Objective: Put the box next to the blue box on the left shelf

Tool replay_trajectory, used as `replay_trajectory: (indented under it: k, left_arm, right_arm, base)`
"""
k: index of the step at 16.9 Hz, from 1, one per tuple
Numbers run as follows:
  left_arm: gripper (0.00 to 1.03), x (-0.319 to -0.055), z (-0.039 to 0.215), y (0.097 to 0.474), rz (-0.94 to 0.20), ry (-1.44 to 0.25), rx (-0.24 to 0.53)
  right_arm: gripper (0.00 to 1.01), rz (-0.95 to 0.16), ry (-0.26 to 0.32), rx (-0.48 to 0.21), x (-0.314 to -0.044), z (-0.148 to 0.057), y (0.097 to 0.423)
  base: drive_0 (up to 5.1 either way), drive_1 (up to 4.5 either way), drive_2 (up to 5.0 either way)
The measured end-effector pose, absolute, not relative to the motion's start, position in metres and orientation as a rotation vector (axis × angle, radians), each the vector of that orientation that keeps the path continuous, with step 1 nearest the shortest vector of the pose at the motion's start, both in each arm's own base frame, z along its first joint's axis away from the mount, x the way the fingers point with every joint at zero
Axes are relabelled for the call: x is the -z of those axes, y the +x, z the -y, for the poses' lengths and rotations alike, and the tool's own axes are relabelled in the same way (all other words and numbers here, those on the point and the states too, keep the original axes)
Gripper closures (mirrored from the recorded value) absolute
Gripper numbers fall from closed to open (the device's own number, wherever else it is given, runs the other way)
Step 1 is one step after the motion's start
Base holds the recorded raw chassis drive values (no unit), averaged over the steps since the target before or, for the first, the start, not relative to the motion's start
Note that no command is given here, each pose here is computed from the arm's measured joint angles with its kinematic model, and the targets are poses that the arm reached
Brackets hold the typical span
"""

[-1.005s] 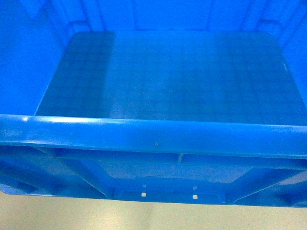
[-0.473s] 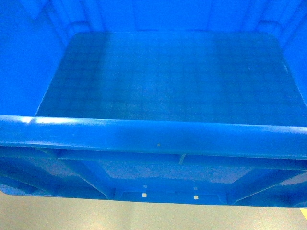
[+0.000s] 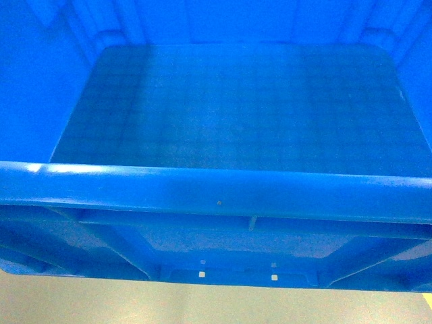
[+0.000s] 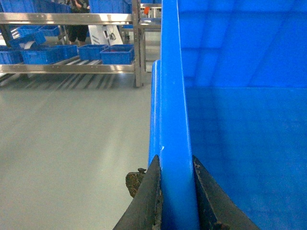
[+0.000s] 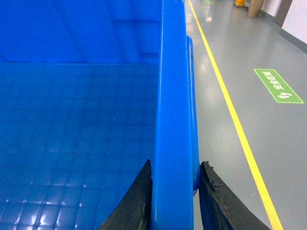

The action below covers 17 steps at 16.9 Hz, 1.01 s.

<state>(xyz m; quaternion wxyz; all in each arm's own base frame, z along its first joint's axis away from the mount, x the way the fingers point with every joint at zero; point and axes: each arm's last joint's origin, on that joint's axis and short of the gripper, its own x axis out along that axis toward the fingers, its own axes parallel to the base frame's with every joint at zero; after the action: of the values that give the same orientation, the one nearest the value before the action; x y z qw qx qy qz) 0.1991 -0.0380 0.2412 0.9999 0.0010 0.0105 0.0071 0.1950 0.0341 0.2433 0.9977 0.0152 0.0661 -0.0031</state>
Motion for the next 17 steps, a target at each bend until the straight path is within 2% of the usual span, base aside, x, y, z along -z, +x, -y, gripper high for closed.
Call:
replay_trajectory:
  k: [17]
  left_arm:
    - [0.93,-0.2412,0.0380,0.1991,-0.021,0.002,-0.014]
  right_arm:
    - [0.80,-0.132,0.030,0.006,-0.2433,-0.0341,0.1950]
  base:
    - [0.0,0.00,0.0]
